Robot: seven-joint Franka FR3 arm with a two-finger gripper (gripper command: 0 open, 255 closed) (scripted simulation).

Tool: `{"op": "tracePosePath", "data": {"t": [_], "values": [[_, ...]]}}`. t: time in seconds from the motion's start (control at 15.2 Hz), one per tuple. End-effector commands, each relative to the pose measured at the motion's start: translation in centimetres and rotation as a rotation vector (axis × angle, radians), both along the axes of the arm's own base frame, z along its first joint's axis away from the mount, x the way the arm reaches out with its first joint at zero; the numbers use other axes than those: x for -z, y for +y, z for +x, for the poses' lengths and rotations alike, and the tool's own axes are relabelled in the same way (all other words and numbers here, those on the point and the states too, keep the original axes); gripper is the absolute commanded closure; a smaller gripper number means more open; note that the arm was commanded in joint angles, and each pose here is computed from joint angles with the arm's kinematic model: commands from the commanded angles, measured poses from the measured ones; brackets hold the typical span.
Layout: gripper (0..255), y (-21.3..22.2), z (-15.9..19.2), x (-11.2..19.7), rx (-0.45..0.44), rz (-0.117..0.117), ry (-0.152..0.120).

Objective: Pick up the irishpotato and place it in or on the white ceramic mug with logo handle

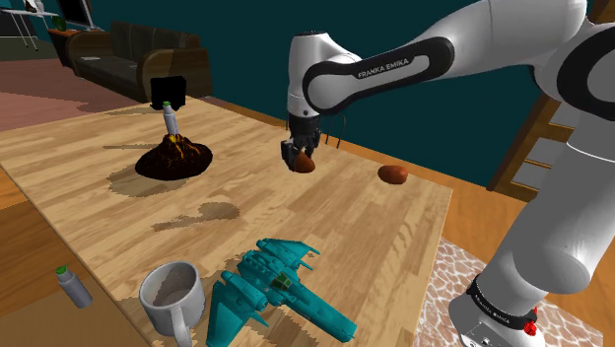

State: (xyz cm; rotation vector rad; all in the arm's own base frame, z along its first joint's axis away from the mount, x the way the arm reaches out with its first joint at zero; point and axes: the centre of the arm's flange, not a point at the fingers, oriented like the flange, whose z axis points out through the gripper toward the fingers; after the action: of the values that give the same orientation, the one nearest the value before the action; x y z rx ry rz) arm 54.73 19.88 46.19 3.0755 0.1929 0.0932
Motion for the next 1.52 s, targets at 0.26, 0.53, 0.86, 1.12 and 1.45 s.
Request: {"op": "tracePosePath", "data": {"t": [0.26,0.53,0.86,1.12,1.45], "values": [[255,0.1,0.0,-3.2,0.000,0.000,0.000],[255,3.9,-1.3,-3.4,0.000,0.000,0.000],[255,10.1,-3.5,-3.4,0.000,0.000,0.000],[255,15.1,-5.2,-3.4,0.000,0.000,0.000],[255,21.3,-7.4,-3.4,0.000,0.000,0.000]]}}
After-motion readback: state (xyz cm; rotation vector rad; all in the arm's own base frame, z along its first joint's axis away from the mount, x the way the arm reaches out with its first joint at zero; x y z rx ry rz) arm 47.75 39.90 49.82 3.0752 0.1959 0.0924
